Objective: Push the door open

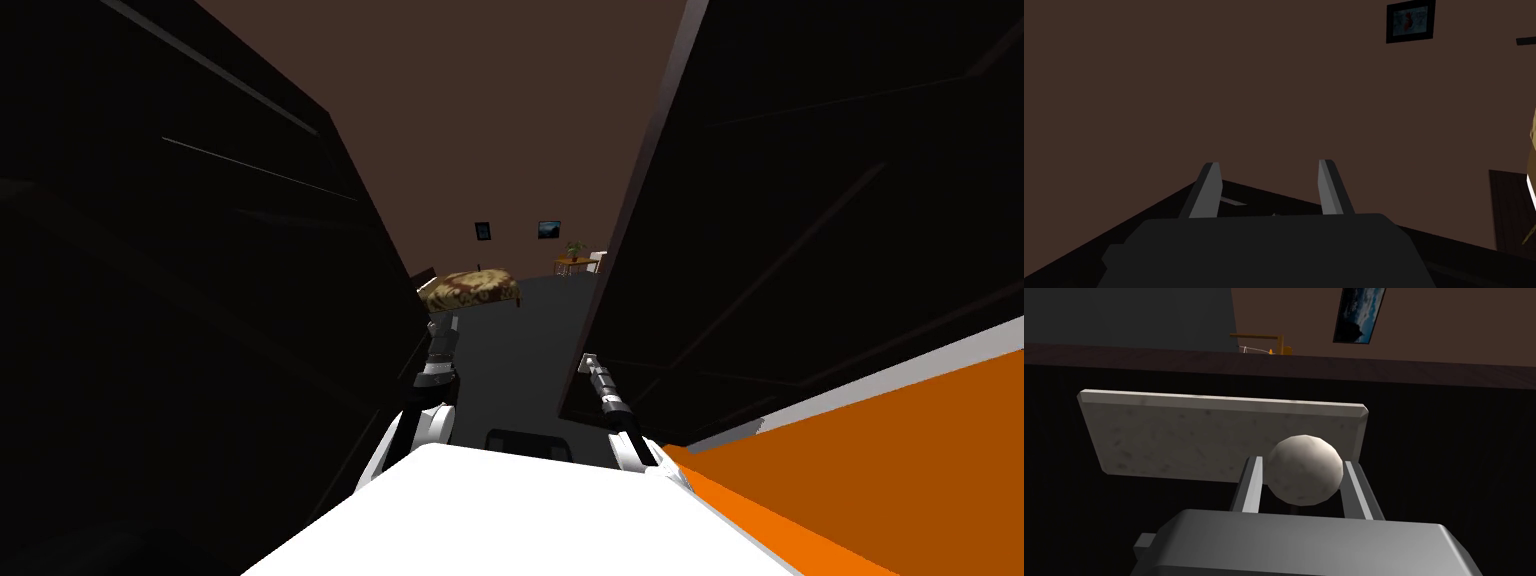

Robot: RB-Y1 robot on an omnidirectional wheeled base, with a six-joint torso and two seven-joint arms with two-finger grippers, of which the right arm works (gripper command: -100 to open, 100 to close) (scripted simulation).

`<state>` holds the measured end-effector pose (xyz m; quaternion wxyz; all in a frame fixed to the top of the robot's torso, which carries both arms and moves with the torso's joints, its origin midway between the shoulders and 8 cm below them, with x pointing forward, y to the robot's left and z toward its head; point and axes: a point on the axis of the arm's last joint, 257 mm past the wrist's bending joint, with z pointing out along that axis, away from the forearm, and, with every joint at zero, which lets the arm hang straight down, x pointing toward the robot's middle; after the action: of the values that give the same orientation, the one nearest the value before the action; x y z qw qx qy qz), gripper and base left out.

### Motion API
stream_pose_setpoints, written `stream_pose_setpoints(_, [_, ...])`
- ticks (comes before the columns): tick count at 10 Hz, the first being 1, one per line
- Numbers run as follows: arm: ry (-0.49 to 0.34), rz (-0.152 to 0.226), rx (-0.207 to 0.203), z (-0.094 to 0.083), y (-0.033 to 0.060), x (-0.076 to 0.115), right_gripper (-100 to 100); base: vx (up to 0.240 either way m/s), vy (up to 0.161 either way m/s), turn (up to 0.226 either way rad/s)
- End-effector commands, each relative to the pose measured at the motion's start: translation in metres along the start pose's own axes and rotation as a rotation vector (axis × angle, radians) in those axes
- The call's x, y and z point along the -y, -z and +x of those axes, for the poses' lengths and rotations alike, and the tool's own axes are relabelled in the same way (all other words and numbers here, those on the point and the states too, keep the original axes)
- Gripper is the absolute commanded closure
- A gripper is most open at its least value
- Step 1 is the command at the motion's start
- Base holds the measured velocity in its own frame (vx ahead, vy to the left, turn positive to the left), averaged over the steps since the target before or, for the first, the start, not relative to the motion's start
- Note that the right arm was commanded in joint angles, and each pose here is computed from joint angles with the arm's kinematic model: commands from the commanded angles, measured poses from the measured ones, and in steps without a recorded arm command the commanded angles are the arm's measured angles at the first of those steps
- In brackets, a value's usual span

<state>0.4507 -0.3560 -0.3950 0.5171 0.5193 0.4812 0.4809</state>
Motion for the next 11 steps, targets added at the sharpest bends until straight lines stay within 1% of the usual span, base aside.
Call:
stream_pose_setpoints(1, [0.006,-0.009,0.034,-0.015,-0.0031,-0.005,100,0.182,0.08,-0.044])
stream_pose_setpoints(2, [0.005,-0.008,0.048,-0.019,-0.0031,-0.005,100,0.19,0.084,-0.054])
stream_pose_setpoints(4, [0.005,-0.008,0.048,-0.019,-0.0031,-0.005,100,0.081,0.034,-0.006])
stream_pose_setpoints(5, [0.003,-0.005,0.07,-0.024,-0.003,-0.004,100,0.103,0.039,-0.022])
stream_pose_setpoints(7, [0.002,-0.003,0.083,-0.028,-0.0029,-0.004,100,0.162,0.061,-0.047])
stream_pose_setpoints(8, [0.001,0.01,0.077,-0.026,0.0007,0.002,100,0.072,0.023,-0.023])
stream_pose_setpoints(9, [0.001,0.006,0.097,-0.034,0.0015,0.001,100,0.12,0.004,-0.039])
stream_pose_setpoints(11, [0.002,0.006,0.114,-0.04,0.0026,0.0,100,0.184,0.023,-0.035])
